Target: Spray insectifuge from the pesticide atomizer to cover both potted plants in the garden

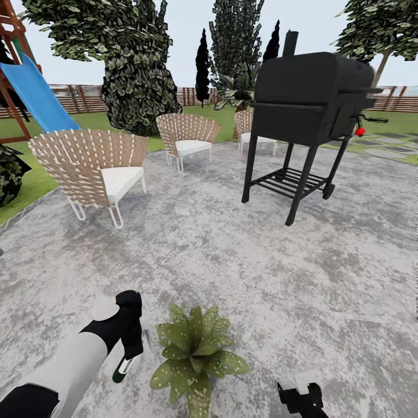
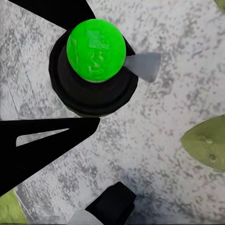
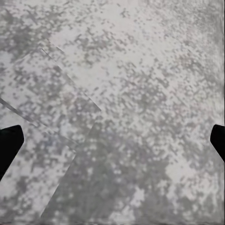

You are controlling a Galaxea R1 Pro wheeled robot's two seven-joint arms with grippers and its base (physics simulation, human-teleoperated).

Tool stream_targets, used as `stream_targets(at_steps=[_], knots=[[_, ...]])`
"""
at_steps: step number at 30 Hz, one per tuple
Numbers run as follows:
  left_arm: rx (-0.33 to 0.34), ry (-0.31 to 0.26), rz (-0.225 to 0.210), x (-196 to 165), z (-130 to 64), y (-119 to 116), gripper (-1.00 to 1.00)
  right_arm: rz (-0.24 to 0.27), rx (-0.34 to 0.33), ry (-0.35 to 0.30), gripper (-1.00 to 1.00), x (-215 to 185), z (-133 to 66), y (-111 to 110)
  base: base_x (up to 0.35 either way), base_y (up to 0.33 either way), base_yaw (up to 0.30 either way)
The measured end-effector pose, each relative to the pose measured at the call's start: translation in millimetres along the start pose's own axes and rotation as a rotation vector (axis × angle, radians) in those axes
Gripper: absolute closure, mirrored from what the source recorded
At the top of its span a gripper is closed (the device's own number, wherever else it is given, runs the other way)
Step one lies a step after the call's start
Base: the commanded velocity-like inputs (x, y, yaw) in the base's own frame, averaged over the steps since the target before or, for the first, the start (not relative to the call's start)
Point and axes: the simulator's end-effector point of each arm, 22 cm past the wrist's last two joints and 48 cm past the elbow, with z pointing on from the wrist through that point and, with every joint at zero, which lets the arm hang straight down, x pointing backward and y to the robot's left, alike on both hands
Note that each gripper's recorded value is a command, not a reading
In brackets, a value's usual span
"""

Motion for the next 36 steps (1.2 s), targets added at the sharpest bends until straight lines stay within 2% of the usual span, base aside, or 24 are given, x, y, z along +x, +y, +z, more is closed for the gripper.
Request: stream_targets(at_steps=[5,11,18,24,30,36], knots=[[-0.001,0.001,-0.001,1.0,-0.1,0.4,1.00,0.000,-0.002,-0.001,-1.00,-0.5,0.0,1.2,-0.047,-0.226,0.126],[0.001,0.002,-0.001,1.3,1.0,-0.8,1.00,0.000,-0.002,-0.001,-1.00,-0.5,0.0,1.3,-0.002,-0.037,0.203],[-0.004,-0.006,0.003,-2.4,-1.7,0.0,1.00,0.001,-0.001,-0.001,-1.00,-0.8,-0.1,1.1,0.034,-0.022,0.009],[-0.013,-0.016,0.003,-5.5,-4.8,1.8,1.00,0.001,-0.001,-0.001,-1.00,-0.5,-0.2,1.1,0.175,-0.194,0.000],[-0.012,-0.017,0.002,-5.7,-4.3,1.9,1.00,0.001,-0.001,0.000,-1.00,-0.1,0.1,1.2,-0.177,-0.202,0.000],[-0.010,-0.018,0.005,-7.1,-4.1,0.1,1.00,0.000,-0.002,0.000,-1.00,0.0,-0.2,1.5,-0.039,-0.025,0.011]])
